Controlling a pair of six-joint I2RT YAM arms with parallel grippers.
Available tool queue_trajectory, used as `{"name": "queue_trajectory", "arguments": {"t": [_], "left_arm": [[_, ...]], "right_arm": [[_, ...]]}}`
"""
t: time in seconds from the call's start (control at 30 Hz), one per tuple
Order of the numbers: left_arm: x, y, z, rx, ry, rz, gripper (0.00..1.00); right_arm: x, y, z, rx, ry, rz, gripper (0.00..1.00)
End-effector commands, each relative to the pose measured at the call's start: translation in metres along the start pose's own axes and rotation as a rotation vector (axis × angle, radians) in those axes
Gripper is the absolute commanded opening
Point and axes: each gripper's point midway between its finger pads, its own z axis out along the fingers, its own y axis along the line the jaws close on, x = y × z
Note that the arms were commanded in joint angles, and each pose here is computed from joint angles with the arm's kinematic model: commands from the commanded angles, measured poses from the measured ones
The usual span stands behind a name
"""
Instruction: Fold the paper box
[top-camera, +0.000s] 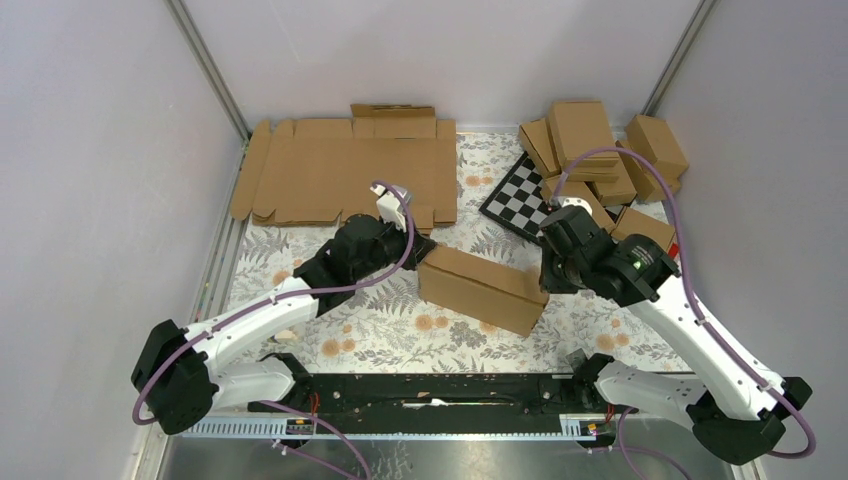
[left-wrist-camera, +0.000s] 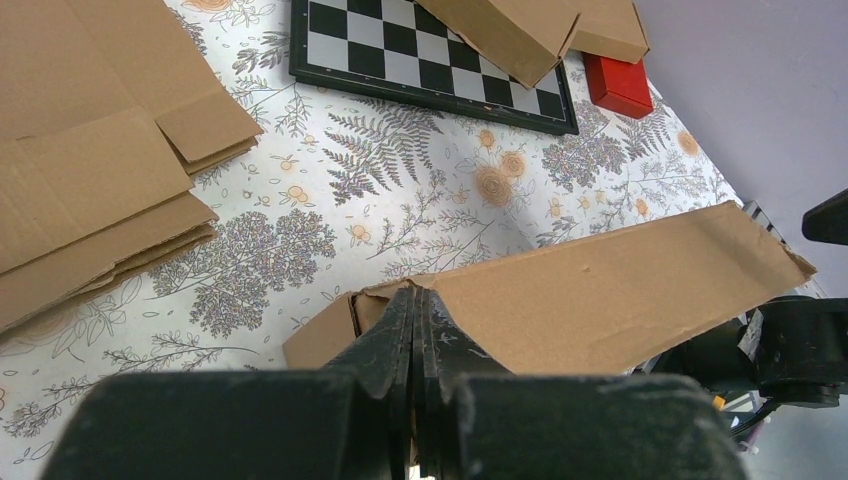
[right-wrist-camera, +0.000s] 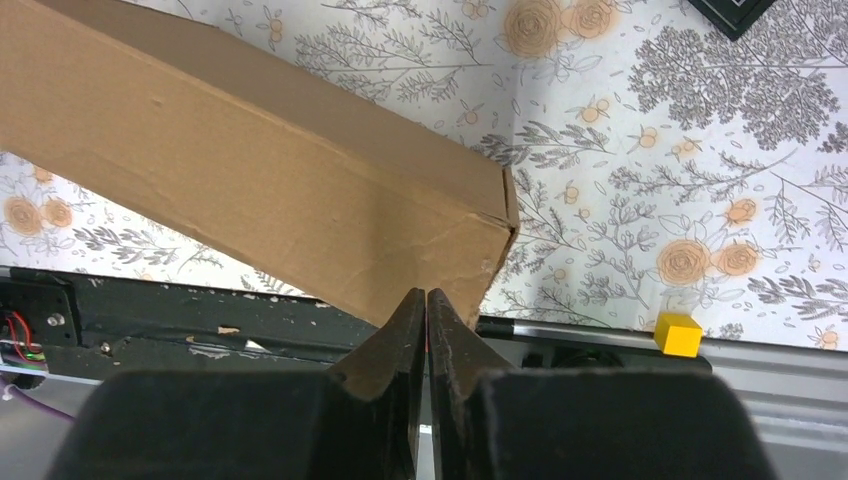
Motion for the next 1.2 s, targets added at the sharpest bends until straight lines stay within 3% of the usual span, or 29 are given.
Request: {"name": "queue_trajectory", "arguments": {"t": [0.0, 0.27, 0.63, 0.97, 1.17], "left_arm": [[0.032, 0.012, -0.006, -0.041, 0.107, -0.003, 0.00], [0.031, 0.012, -0.005, -0.041, 0.109, 0.003, 0.00], [0.031, 0.011, -0.003, -0.036, 0.114, 0.001, 0.00], [0.029, 0.011, -0.002, -0.034, 0.114, 0.006, 0.00], [0.029, 0.010, -0.002, -0.034, 0.115, 0.005, 0.00]], "right_arm": [[0.013, -0.014, -0.004, 0.044, 0.029, -0.003, 0.10], [0.057, -0.018, 0.026, 0.035, 0.133, 0.045, 0.10], [0.012, -0.017, -0.016, 0.044, 0.028, 0.013, 0.10], [0.064, -0.018, 0.023, 0.024, 0.162, 0.035, 0.11], [0.042, -0.018, 0.007, 0.031, 0.101, 0.014, 0.13]]}}
